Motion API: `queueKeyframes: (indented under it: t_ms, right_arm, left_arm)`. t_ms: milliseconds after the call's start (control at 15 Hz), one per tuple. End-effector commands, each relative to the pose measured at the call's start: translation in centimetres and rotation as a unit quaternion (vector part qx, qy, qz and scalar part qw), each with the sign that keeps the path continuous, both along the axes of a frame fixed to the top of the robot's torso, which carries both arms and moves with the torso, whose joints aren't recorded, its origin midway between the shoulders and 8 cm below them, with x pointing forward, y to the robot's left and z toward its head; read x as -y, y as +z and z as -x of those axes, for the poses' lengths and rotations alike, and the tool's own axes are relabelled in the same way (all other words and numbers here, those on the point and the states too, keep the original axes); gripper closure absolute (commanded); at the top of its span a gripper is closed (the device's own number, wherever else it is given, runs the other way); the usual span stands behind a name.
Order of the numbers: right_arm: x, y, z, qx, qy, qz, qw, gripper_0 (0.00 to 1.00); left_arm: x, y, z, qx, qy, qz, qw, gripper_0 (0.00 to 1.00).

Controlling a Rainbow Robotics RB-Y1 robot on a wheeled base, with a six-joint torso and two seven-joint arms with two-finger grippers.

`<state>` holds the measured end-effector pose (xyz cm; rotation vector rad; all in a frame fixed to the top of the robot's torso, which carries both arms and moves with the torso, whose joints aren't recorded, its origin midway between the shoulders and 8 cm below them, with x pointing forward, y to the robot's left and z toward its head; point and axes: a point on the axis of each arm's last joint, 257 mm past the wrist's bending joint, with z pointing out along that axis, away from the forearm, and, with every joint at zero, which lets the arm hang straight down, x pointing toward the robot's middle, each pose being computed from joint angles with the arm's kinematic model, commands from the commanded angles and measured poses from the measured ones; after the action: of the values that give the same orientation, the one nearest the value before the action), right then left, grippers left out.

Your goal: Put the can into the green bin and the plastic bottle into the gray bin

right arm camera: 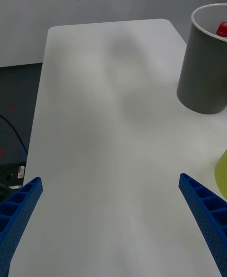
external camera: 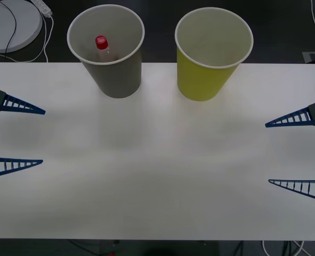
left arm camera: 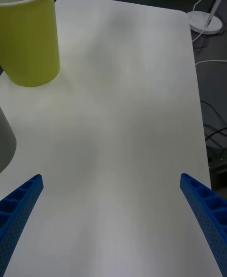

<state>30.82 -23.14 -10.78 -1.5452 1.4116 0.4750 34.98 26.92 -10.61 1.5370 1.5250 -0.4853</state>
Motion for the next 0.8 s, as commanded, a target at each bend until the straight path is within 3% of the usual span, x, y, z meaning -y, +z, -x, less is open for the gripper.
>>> queueKeyframes:
  t_ms: [67,800]
  right_arm:
    - [0.0,0.0,0.0,0.0,0.0,0.0,1.0,0.0]
    - [0.0,0.0,0.0,0.0,0.0,0.0,1.0,0.0]
  left_arm:
    - [0.3,0.1,0.2,0.003,0.0,0.004,1.0,0.0]
    - [1.7,0.4,1.0,-0.006,-0.01,0.011,0.9999,0.0]
